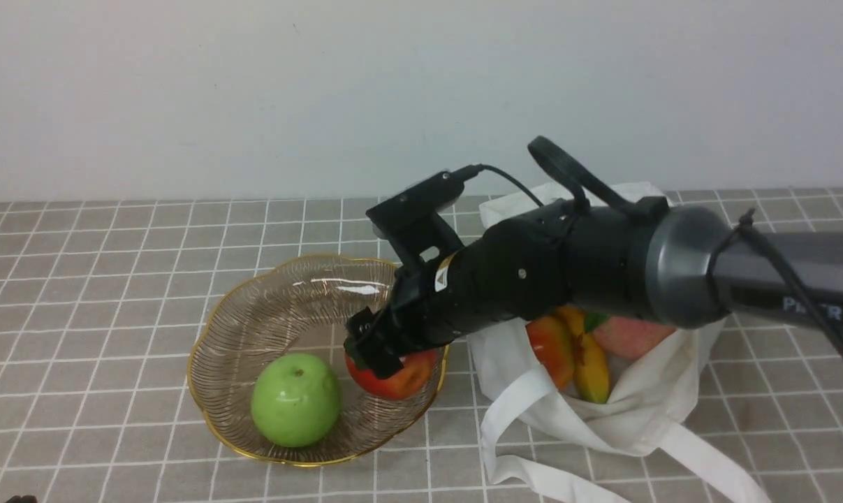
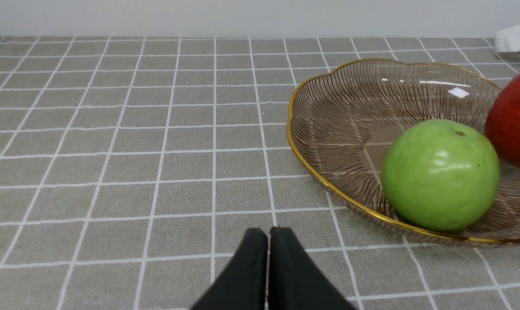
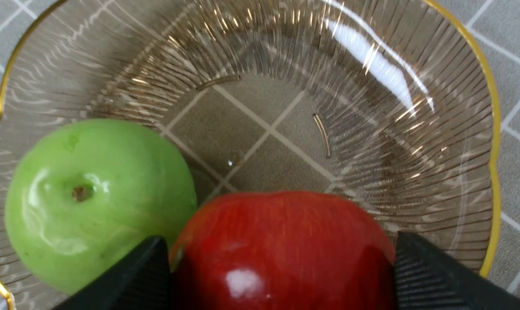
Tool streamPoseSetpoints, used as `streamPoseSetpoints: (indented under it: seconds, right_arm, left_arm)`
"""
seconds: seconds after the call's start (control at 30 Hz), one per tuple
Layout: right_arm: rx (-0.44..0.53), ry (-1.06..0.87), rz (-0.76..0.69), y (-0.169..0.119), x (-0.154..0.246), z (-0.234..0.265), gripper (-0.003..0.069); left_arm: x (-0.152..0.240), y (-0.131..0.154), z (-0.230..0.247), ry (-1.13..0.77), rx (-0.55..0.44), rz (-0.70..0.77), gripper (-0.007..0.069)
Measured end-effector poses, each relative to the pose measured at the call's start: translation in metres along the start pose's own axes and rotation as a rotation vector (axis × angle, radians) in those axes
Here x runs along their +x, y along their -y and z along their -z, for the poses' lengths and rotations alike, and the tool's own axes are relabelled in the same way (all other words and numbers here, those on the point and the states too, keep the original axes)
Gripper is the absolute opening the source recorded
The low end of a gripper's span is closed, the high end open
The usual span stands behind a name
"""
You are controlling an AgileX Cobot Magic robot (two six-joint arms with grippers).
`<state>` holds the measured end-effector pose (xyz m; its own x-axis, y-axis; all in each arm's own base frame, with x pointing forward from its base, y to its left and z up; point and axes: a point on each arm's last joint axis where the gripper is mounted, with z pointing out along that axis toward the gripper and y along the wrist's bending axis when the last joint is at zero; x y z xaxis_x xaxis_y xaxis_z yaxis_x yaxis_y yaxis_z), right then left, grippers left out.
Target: Take the fruit out of the bag on the grey coffee tablecloth and place them on the plate.
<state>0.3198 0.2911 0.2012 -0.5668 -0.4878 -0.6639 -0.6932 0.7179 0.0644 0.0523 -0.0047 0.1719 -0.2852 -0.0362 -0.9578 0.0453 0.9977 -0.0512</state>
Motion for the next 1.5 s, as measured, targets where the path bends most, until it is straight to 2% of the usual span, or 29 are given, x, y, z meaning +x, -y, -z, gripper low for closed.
streamPoseSetpoints:
  seconds: [0.03, 0.23, 0.4, 0.5, 0.53, 0.57, 0.6, 0.63, 0.67, 0.73, 0.8, 0.83, 0.9, 0.93, 0.97, 1.03, 1.17, 1.3, 1.37, 1.5]
  right_arm:
    - [0.001, 0.003, 0.0, 0.0, 0.0, 0.0, 0.066]
    - [0.001, 0.004, -0.013, 0.0, 0.0, 0.0, 0.069]
    - [0.005, 0.015, -0.004, 0.0, -0.006, 0.012, 0.069]
    - [0.024, 0.043, 0.025, -0.001, -0.018, 0.04, 0.0652]
    - [0.039, 0.061, 0.038, -0.001, -0.025, 0.054, 0.0628]
    - [0.062, 0.079, 0.048, 0.0, -0.033, 0.076, 0.0573]
    - [0.066, 0.083, 0.05, 0.0, -0.034, 0.08, 0.0573]
    - [0.113, 0.104, 0.054, 0.002, -0.044, 0.114, 0.0476]
    - [0.15, 0.129, 0.061, 0.004, -0.049, 0.137, 0.0425]
    - [0.239, 0.178, 0.044, 0.008, -0.053, 0.194, 0.0254]
    - [0.301, 0.246, 0.013, 0.01, -0.051, 0.241, 0.0137]
    - [0.309, 0.247, 0.007, 0.01, -0.05, 0.247, 0.011]
    - [0.354, 0.327, -0.04, 0.011, -0.042, 0.294, 0.0039]
    - [0.381, 0.412, -0.089, 0.01, -0.029, 0.339, 0.0003]
    - [0.387, 0.467, -0.113, 0.009, -0.02, 0.362, -0.0003]
    - [0.384, 0.529, -0.138, 0.008, -0.005, 0.386, -0.0009]
    - [0.345, 0.752, -0.162, 0.002, 0.063, 0.439, -0.0013]
    - [0.309, 0.939, -0.127, -0.002, 0.126, 0.448, -0.0013]
    - [0.269, 1.0, -0.134, -0.003, 0.161, 0.434, -0.0013]
    - [0.225, 1.048, -0.177, -0.002, 0.207, 0.408, -0.0013]
  left_arm:
    - [0.0, 0.0, 0.0, 0.0, 0.0, 0.0, -0.0008]
    - [0.0, 0.0, 0.0, 0.0, 0.0, 0.0, -0.0008]
    - [0.0, 0.0, 0.0, 0.0, 0.0, 0.0, -0.0008]
    - [0.0, 0.0, 0.0, 0.0, 0.0, 0.0, -0.0008]
    - [0.0, 0.0, 0.0, 0.0, 0.0, 0.0, -0.0008]
    - [0.0, 0.0, 0.0, 0.0, 0.0, 0.0, -0.0008]
    - [0.0, 0.0, 0.0, 0.0, 0.0, 0.0, -0.0008]
    - [0.0, 0.0, 0.0, 0.0, 0.0, 0.0, -0.0008]
    - [0.0, 0.0, 0.0, 0.0, 0.0, 0.0, -0.0008]
    - [0.0, 0.0, 0.0, 0.0, 0.0, 0.0, -0.0008]
    - [0.0, 0.0, 0.0, 0.0, 0.0, 0.0, -0.0008]
    - [0.0, 0.0, 0.0, 0.0, 0.0, 0.0, -0.0008]
    - [0.0, 0.0, 0.0, 0.0, 0.0, 0.0, -0.0008]
    - [0.0, 0.0, 0.0, 0.0, 0.0, 0.0, -0.0008]
    - [0.0, 0.0, 0.0, 0.0, 0.0, 0.0, -0.0008]
    - [0.0, 0.0, 0.0, 0.0, 0.0, 0.0, -0.0008]
    - [0.0, 0.0, 0.0, 0.0, 0.0, 0.0, -0.0008]
    - [0.0, 0.0, 0.0, 0.0, 0.0, 0.0, -0.0008]
    - [0.0, 0.0, 0.0, 0.0, 0.0, 0.0, -0.0008]
    - [0.0, 0.0, 0.0, 0.0, 0.0, 0.0, -0.0008]
